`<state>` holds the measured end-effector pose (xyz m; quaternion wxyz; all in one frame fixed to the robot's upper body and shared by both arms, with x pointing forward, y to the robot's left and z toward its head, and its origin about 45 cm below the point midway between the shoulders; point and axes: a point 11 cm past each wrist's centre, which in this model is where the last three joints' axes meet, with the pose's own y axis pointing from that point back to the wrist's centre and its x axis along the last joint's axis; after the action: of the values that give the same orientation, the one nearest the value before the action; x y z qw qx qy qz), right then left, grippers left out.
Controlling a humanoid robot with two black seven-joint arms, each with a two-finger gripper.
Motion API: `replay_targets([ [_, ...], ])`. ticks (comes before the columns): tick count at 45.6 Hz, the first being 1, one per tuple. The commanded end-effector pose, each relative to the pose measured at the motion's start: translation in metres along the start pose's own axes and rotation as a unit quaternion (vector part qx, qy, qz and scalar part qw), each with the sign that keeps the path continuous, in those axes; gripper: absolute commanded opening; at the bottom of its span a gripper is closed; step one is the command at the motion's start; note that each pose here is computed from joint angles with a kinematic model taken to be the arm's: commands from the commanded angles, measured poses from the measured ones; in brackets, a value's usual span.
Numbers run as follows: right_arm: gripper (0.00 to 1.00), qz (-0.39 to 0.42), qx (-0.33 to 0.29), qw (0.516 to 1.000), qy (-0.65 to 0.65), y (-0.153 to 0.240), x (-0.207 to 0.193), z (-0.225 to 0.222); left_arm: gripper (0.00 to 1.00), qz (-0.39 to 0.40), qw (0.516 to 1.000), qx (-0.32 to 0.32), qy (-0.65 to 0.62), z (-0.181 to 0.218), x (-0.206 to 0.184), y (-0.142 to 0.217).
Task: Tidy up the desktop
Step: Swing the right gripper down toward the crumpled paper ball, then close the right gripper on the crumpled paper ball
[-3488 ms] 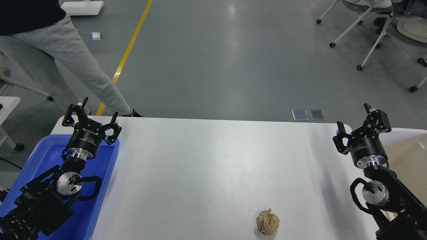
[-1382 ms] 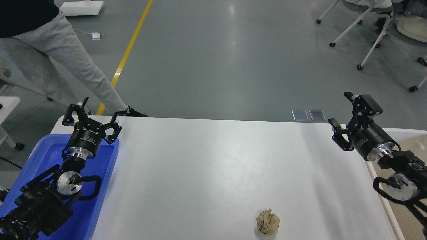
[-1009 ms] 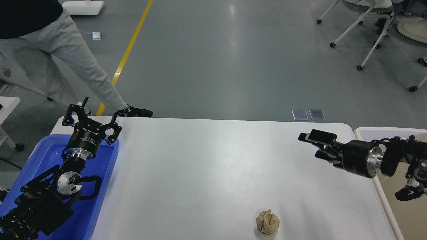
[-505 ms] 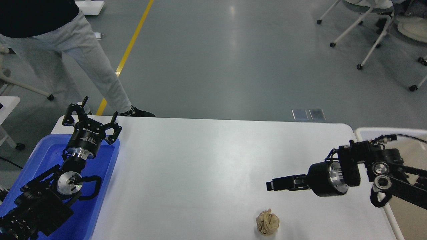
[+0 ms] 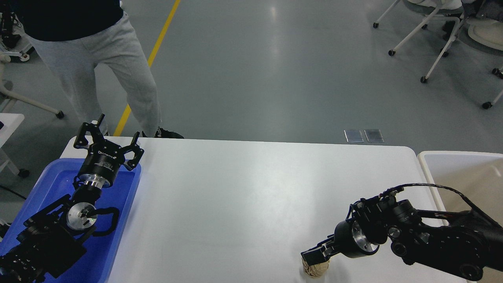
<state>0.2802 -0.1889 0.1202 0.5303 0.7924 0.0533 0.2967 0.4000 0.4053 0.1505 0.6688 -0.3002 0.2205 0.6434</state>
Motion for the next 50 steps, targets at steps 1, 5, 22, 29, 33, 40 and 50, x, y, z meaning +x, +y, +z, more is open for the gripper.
replay_targets([
  [1,0.99,-0.009,0.001,1.0,0.021,-0.012,-0.007,-0.005,1.0,0.0,1.0,0.0,0.0,0.0,0.0,0.0],
  [5,0.99,-0.01,0.0,1.0,0.022,-0.013,-0.008,-0.004,1.0,-0.001,1.0,0.0,0.0,0.0,0.0,0.0],
  [22,0.99,-0.022,-0.008,1.0,0.02,-0.024,-0.03,0.009,1.0,0.0,1.0,0.0,0.0,0.0,0.0,0.0],
  [29,0.99,-0.007,-0.016,1.0,0.013,-0.026,-0.025,0.015,1.0,0.001,1.0,0.0,0.0,0.0,0.0,0.0],
  [33,0.99,-0.007,-0.024,1.0,0.006,-0.03,-0.025,0.02,1.0,0.0,1.0,0.0,0.0,0.0,0.0,0.0],
  [40,0.99,-0.014,-0.01,1.0,0.002,-0.035,-0.033,0.014,1.0,0.0,1.0,0.0,0.0,0.0,0.0,0.0],
  [50,0.99,-0.027,0.007,1.0,0.001,-0.038,-0.044,0.008,1.0,0.0,1.0,0.0,0.0,0.0,0.0,0.0],
])
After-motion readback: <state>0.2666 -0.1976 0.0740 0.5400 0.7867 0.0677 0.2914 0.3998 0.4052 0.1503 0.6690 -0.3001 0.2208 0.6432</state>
